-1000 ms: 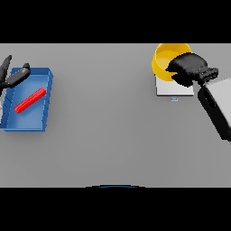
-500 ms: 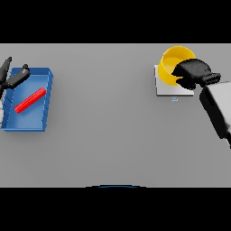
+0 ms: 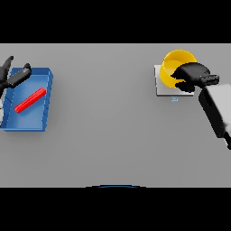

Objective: Pick up the red beaker and tilt it to pour out 1 green nut into yellow bowl. Pick up the yellow bowl and place it on the metallic measuring scale.

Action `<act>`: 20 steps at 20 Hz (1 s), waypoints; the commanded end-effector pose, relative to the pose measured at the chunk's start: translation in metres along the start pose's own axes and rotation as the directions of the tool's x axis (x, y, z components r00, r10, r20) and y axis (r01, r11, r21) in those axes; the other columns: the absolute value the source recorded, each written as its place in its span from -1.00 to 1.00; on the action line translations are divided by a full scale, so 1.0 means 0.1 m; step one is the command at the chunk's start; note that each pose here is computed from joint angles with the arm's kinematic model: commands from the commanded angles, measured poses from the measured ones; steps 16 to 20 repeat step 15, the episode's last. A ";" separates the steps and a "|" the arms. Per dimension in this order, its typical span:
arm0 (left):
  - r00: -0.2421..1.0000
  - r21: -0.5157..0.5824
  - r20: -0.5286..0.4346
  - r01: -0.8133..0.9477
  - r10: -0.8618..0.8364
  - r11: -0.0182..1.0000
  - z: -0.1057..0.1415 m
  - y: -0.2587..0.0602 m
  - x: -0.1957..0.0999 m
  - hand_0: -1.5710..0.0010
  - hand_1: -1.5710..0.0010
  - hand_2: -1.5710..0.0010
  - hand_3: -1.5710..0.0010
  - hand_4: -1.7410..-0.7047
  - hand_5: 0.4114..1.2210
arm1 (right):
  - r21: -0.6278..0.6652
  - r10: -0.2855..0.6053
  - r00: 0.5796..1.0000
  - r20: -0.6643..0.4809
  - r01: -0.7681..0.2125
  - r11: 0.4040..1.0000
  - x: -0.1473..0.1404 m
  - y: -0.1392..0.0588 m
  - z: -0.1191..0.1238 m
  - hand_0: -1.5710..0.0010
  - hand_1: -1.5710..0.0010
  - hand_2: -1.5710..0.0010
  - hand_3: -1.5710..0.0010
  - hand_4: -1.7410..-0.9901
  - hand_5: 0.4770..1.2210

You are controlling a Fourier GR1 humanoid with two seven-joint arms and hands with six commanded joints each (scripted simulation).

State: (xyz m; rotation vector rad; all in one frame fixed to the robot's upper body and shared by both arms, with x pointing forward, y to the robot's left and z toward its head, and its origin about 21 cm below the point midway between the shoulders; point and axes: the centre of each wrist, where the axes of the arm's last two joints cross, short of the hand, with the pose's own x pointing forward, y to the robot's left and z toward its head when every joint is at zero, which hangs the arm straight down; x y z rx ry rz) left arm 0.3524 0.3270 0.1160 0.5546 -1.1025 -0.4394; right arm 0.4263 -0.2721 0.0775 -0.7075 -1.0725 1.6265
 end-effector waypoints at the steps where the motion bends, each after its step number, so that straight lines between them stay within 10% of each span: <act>1: 1.000 0.001 0.007 0.003 -0.003 1.000 0.00 0.02 0.00 1.00 1.00 1.00 1.00 0.75 -0.10 | 0.001 -0.016 1.000 0.002 0.016 1.000 -0.03 0.00 0.02 -0.70 -0.43 -0.28 -0.04 -0.60 0.61; 8: 1.000 -0.007 -0.004 -0.008 0.008 1.000 0.00 -0.03 0.02 1.00 1.00 1.00 1.00 0.75 -0.17 | 0.033 -0.064 0.998 -0.012 0.064 0.997 -0.04 -0.07 0.03 0.61 0.61 0.69 0.74 -0.25 -0.04; 20: 1.000 -0.003 -0.010 -0.010 0.010 1.000 0.01 0.00 -0.01 1.00 1.00 1.00 1.00 0.75 -0.14 | 0.080 -0.039 0.999 -0.028 0.041 0.996 -0.01 -0.03 0.02 0.92 0.92 0.94 0.94 -0.07 -0.19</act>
